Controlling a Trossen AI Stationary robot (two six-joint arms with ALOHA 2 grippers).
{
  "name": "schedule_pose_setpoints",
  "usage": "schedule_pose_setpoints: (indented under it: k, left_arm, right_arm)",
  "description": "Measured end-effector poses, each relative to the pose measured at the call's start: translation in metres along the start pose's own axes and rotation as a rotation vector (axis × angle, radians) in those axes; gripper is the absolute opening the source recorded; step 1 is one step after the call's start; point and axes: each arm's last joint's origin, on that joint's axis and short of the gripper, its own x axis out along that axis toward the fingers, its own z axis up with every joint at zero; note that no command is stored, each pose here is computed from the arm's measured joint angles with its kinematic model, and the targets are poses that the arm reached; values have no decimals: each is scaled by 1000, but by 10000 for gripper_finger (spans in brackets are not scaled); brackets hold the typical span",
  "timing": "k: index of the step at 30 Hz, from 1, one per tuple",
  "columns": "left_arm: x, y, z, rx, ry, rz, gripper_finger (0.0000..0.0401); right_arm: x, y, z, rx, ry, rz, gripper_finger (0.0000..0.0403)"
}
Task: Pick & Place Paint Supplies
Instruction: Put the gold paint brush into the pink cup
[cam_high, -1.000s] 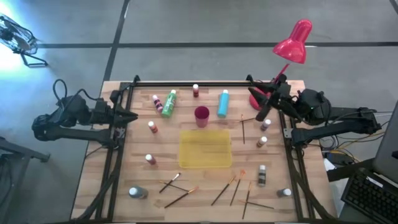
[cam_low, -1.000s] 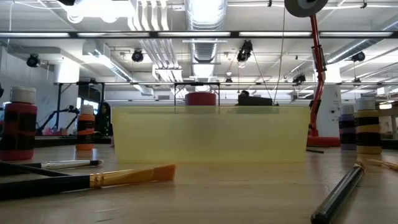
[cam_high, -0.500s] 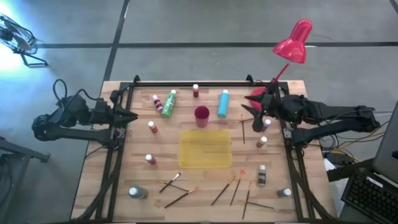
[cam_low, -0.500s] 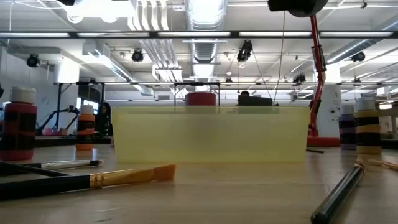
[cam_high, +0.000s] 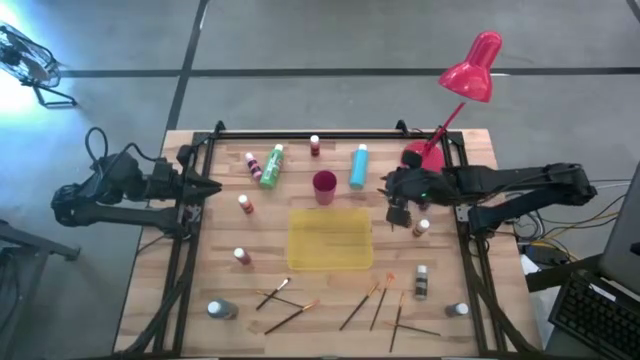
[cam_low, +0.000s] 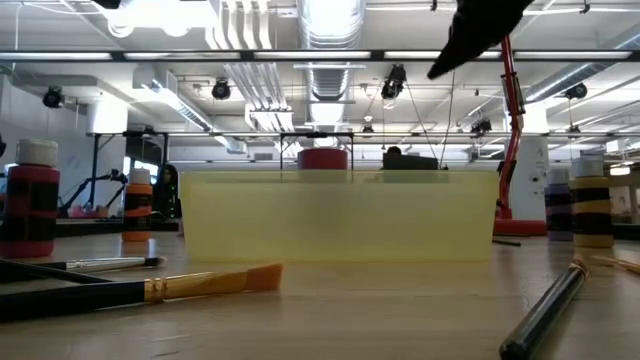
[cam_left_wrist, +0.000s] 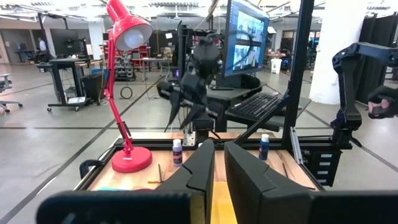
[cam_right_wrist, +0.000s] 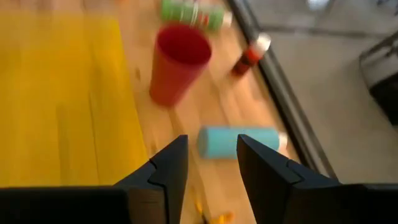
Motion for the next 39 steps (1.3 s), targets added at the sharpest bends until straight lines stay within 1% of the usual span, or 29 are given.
schedule_pose_setpoints:
  k: [2, 5, 9, 12, 23, 32, 39]
  left_arm:
    - [0, 0, 0, 0, 0, 0, 46]
    - [0, 0, 0, 0, 0, 0, 46]
    - [0, 0, 0, 0, 0, 0, 46]
    - [0, 0, 0, 0, 0, 0, 46]
    - [0, 0, 0, 0, 0, 0, 46]
    - [0, 0, 0, 0, 0, 0, 46]
    - [0, 0, 0, 0, 0, 0, 46]
  right_arm:
    - [7, 3, -3, -12, 72, -4, 124]
    - [15, 7, -7, -18, 139, -7, 116]
    - [24, 12, -9, -32, 188, 43, 109]
    - [31, 12, -12, -56, 234, 50, 105]
    - [66, -8, -21, -107, 361, 124, 91]
    - [98, -28, -28, -123, 402, 195, 115]
    - [120, -34, -36, -138, 440, 217, 135]
